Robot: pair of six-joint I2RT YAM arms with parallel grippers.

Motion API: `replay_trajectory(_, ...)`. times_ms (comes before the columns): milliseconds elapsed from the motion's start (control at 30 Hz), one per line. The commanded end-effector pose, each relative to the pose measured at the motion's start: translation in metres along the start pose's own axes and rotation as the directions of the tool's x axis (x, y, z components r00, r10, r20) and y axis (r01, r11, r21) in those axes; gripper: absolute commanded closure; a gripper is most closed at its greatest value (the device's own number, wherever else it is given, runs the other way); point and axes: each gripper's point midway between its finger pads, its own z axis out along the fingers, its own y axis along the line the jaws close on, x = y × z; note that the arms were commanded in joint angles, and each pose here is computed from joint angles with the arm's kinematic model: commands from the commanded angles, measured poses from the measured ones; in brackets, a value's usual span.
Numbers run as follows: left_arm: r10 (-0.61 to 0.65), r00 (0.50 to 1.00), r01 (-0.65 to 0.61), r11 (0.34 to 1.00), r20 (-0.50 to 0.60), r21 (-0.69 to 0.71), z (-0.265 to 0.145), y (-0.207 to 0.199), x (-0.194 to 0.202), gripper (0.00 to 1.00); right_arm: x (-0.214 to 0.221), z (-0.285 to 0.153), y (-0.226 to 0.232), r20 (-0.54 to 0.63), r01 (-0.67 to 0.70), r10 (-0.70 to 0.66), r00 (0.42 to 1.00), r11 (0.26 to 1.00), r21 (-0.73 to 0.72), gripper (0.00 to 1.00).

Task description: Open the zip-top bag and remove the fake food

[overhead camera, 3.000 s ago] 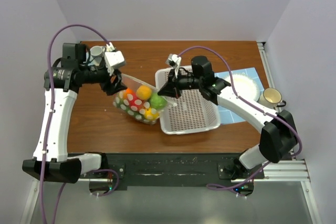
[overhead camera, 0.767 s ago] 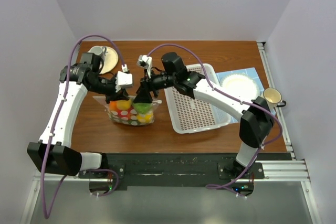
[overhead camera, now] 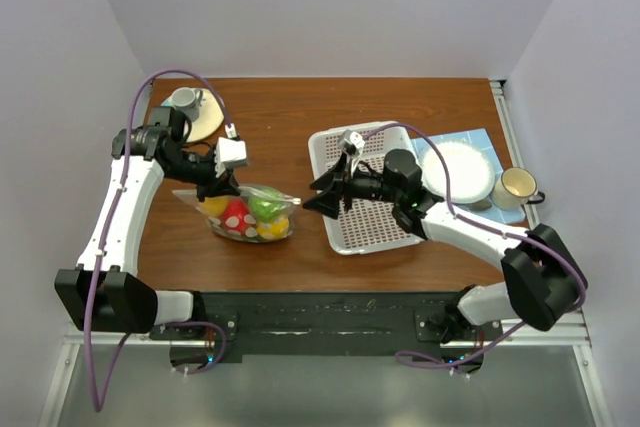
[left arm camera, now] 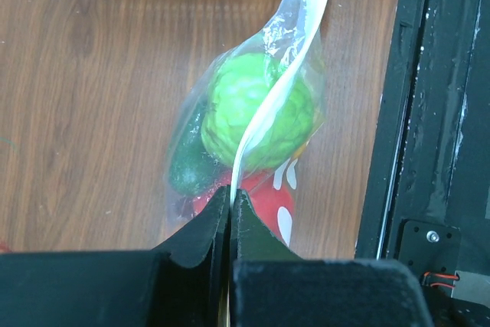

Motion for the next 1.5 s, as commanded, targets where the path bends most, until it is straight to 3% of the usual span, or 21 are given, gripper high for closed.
replay_trajectory(0, 0.008, 0.999, -0.007, 1.0, 0.034, -0.029, -0.008, 0.007, -0.016, 1.0, -0.013, 0.007, 0.022, 0.063, 0.008, 0.001, 0.998, 0.99, -0.138, 0.31)
replay_trajectory(267, -0.001, 0.999, 0.003, 0.999, 0.043, -0.04, -0.012, 0.012, -0.023, 1.0, 0.01, 0.023, 0.023, -0.048, 0.062, -0.068, 0.996, 0.991, -0.118, 0.31)
replay_trajectory(600, 0.007, 0.998, -0.004, 0.998, 0.059, -0.056, -0.017, 0.012, -0.032, 1.0, -0.004, 0.035, -0.022, 0.088, 0.059, -0.068, 0.994, 0.994, 0.094, 0.33)
replay_trajectory(900, 0.011, 0.999, -0.007, 0.997, 0.05, -0.079, -0.022, 0.01, -0.034, 1.0, -0.011, 0.059, -0.025, 0.217, -0.029, 0.031, 0.976, 1.0, -0.014, 0.35)
replay_trajectory(1133, 0.007, 0.999, -0.003, 0.997, 0.048, -0.078, -0.022, 0.009, -0.033, 1.0, -0.03, 0.041, -0.012, 0.296, -0.055, 0.1, 0.95, 0.986, -0.158, 0.35)
replay_trajectory(1467, 0.006, 0.998, -0.002, 0.997, 0.057, -0.076, -0.022, 0.007, -0.035, 1.0, -0.031, 0.033, -0.014, 0.301, -0.125, 0.205, 0.931, 0.956, -0.264, 0.37)
